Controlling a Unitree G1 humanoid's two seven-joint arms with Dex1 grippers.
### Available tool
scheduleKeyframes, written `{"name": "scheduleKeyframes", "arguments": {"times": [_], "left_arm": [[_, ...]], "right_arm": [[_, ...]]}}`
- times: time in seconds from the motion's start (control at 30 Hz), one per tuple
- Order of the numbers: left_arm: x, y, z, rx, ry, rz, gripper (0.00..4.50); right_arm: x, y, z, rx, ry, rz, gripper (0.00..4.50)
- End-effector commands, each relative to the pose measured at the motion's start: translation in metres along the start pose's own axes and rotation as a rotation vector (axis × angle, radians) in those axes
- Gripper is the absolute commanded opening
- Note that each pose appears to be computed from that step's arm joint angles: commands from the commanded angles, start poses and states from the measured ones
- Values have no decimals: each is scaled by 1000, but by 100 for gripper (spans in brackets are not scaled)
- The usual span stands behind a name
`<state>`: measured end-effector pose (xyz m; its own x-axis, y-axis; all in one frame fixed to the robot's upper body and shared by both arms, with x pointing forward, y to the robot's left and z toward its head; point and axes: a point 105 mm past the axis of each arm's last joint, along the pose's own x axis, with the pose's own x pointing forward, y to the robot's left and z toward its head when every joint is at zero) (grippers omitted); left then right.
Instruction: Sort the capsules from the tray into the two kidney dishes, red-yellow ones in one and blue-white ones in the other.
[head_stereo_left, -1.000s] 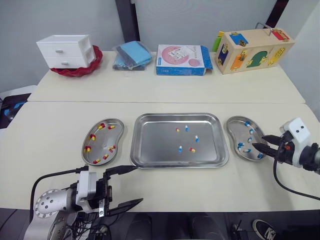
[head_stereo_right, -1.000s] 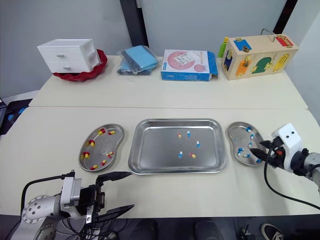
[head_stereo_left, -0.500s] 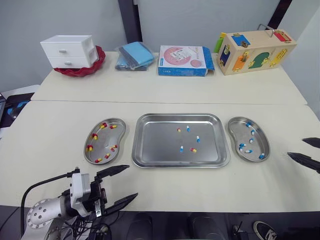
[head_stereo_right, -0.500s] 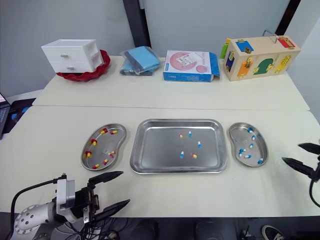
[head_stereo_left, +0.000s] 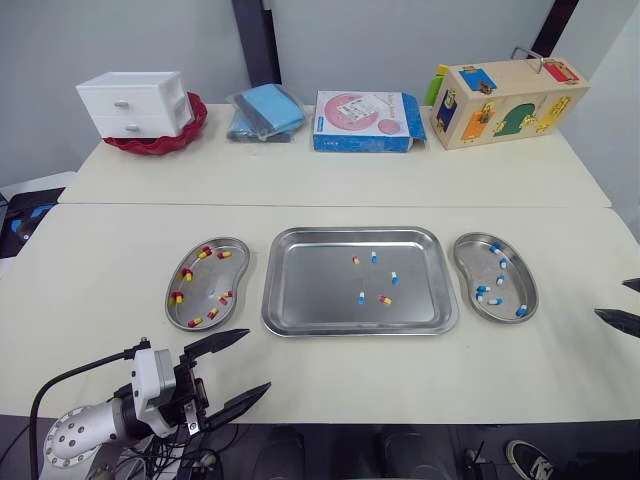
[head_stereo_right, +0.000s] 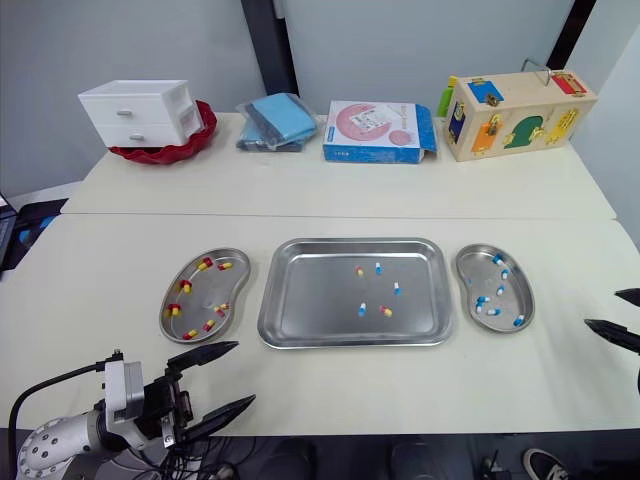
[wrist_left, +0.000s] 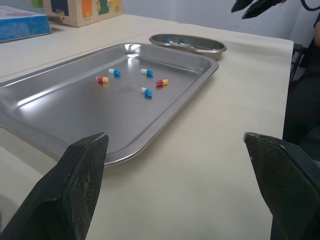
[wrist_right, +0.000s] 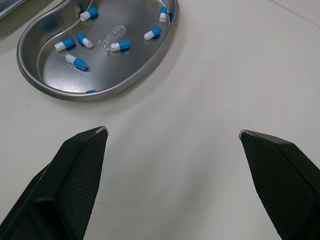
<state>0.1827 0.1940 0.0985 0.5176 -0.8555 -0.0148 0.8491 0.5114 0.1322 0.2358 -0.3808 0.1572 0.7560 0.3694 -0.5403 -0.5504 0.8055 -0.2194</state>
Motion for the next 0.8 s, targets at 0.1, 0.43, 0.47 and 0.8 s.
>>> {"name": "scheduleKeyframes", "arguments": {"times": [0.1, 0.43, 0.47, 0.8], "left_arm": [[-2, 1, 7, 37, -6, 7, 450], [1, 1, 7, 14, -19, 30, 450], [1, 1, 6, 8, -20, 33, 450], [-1, -4, 7, -11, -8, 55, 450]], "right_arm": [[-8, -1, 21, -79, -19, 7, 445], [27, 78, 91, -224, -158, 320, 445], [34, 91, 100, -243, -176, 362, 445], [94, 171, 143, -326, -224, 625, 445]]}}
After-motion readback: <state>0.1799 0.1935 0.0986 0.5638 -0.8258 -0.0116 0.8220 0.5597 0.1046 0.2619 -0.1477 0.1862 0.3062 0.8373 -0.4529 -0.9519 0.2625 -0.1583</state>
